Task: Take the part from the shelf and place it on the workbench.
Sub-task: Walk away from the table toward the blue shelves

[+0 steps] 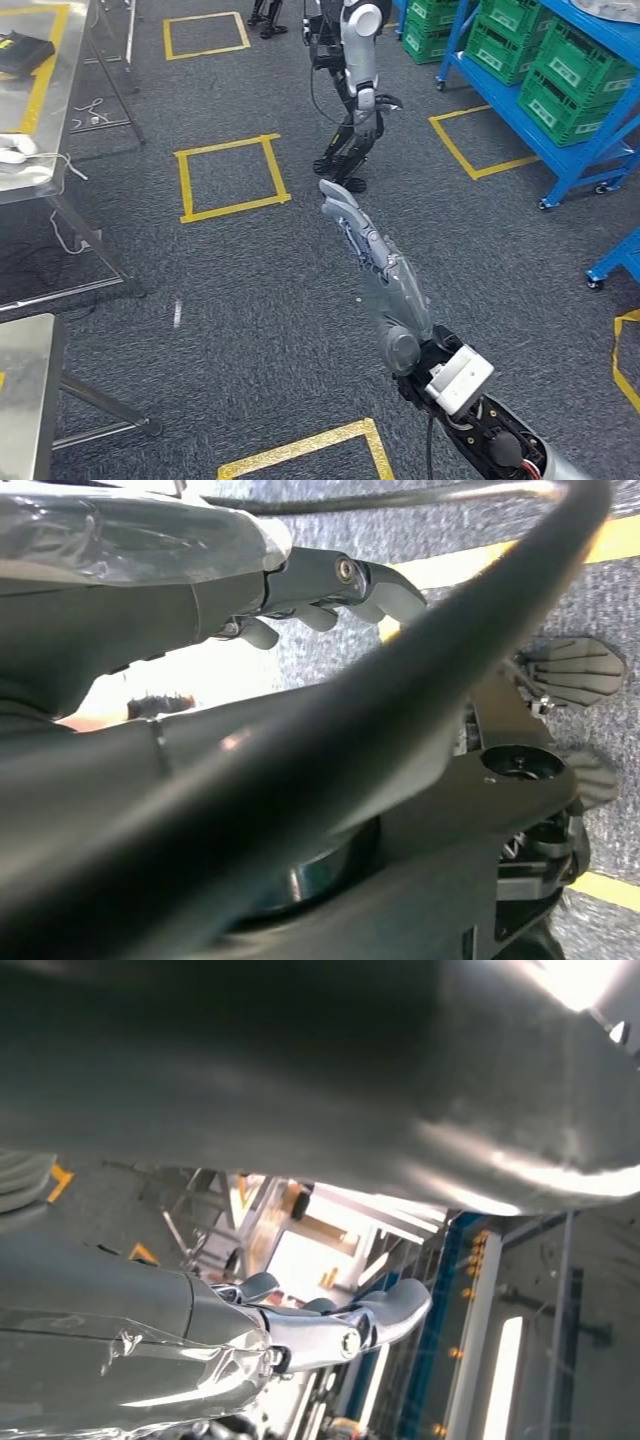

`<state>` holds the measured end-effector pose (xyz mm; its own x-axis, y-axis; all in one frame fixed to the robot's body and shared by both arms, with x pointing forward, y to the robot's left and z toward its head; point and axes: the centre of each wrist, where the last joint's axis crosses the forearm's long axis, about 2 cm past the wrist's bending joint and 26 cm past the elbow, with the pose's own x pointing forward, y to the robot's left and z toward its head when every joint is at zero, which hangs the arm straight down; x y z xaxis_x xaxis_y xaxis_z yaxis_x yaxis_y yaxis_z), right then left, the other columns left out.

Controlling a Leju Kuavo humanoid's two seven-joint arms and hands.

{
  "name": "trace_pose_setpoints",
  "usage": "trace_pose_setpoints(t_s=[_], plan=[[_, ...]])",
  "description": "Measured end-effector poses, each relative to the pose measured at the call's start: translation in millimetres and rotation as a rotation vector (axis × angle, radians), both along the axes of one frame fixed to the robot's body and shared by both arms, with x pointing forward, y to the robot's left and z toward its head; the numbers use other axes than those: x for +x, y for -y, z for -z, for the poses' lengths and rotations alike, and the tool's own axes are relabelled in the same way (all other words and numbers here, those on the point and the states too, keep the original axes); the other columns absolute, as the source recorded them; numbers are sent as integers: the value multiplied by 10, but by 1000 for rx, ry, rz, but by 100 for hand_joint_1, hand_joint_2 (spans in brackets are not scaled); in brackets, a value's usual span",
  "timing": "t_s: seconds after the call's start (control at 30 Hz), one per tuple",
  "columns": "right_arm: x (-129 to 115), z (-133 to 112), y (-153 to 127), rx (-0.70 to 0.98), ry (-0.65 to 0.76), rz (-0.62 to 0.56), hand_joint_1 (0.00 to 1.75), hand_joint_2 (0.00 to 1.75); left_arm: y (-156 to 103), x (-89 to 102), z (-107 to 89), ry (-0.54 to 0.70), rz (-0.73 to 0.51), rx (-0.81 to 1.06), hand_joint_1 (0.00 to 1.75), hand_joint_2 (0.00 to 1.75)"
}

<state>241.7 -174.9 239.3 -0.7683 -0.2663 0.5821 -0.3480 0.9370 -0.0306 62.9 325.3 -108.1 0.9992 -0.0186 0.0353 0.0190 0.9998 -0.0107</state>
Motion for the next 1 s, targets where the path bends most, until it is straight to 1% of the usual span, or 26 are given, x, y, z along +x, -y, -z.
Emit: trace_pose_setpoints(t_s=[0.5, 0.67, 1.0], plan=[[-19, -12, 18, 8, 4, 8, 0, 0, 5, 20, -3, 4, -4, -1, 0, 0], [-26, 0, 25, 11, -3, 16, 0, 0, 7, -18, 3, -4, -4, -1, 0, 0], [-34, 69, 125, 15, -44, 78, 0, 0, -25, 0, -1, -2, -2, 14, 0, 0]])
